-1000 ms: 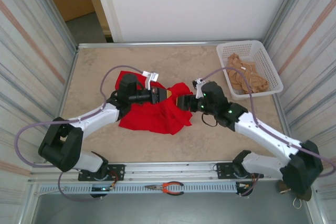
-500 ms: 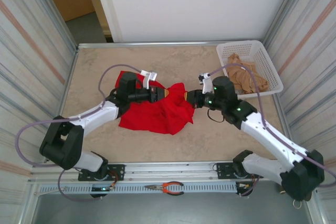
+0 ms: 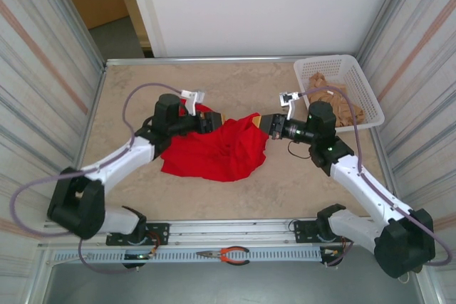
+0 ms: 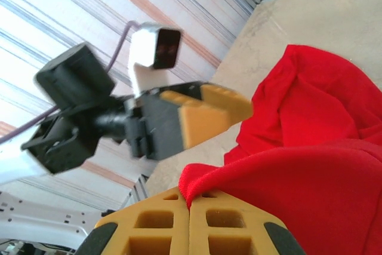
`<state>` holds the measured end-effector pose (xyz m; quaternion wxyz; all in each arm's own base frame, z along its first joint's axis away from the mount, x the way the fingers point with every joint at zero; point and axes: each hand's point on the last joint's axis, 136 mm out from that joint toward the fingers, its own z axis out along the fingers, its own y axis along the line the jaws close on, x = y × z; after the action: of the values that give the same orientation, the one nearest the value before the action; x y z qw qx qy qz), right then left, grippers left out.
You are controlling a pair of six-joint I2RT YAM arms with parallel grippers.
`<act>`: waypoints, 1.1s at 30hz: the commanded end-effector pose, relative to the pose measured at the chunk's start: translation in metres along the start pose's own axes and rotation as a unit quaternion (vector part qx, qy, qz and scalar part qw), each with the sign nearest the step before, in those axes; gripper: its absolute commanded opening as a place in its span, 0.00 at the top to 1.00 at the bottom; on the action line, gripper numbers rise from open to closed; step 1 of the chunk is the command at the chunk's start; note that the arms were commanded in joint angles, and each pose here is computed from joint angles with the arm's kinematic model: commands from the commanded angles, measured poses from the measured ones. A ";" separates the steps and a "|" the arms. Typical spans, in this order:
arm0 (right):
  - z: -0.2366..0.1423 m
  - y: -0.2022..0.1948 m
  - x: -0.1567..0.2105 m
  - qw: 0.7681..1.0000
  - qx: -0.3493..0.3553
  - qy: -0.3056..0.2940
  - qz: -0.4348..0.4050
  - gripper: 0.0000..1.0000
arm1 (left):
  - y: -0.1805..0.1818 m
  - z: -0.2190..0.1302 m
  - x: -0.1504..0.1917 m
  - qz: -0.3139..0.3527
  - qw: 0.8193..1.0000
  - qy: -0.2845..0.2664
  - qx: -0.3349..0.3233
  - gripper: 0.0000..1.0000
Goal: Fold the inside-out t-shirt
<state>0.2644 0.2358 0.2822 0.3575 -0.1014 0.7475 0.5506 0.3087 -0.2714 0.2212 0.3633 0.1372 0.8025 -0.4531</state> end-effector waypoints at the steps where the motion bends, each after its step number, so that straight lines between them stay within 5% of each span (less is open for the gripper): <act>1: -0.001 0.010 -0.007 1.000 -0.025 -0.009 -0.004 1.00 | -0.019 -0.006 0.022 0.018 1.000 -0.003 -0.014 0.42; 12: -0.006 -0.010 -0.016 0.999 0.024 -0.038 0.022 1.00 | -0.037 0.015 0.103 0.139 0.983 0.043 -0.116 0.51; 28: -0.008 -0.010 -0.016 0.998 0.026 -0.041 0.026 1.00 | -0.050 0.047 0.091 0.176 0.975 0.047 -0.125 0.44; 29: -0.009 -0.010 -0.017 0.998 0.027 -0.042 0.025 1.00 | -0.050 0.049 0.091 0.176 0.975 0.049 -0.128 0.48; 33: -0.012 -0.015 -0.018 0.998 0.043 -0.046 0.026 1.00 | -0.046 0.048 0.083 0.176 0.973 0.049 -0.137 1.00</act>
<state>0.2810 0.2224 0.2820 0.3745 -0.0537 0.7537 0.5373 0.2380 -0.3477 0.1608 0.3951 0.2496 0.8419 -0.2700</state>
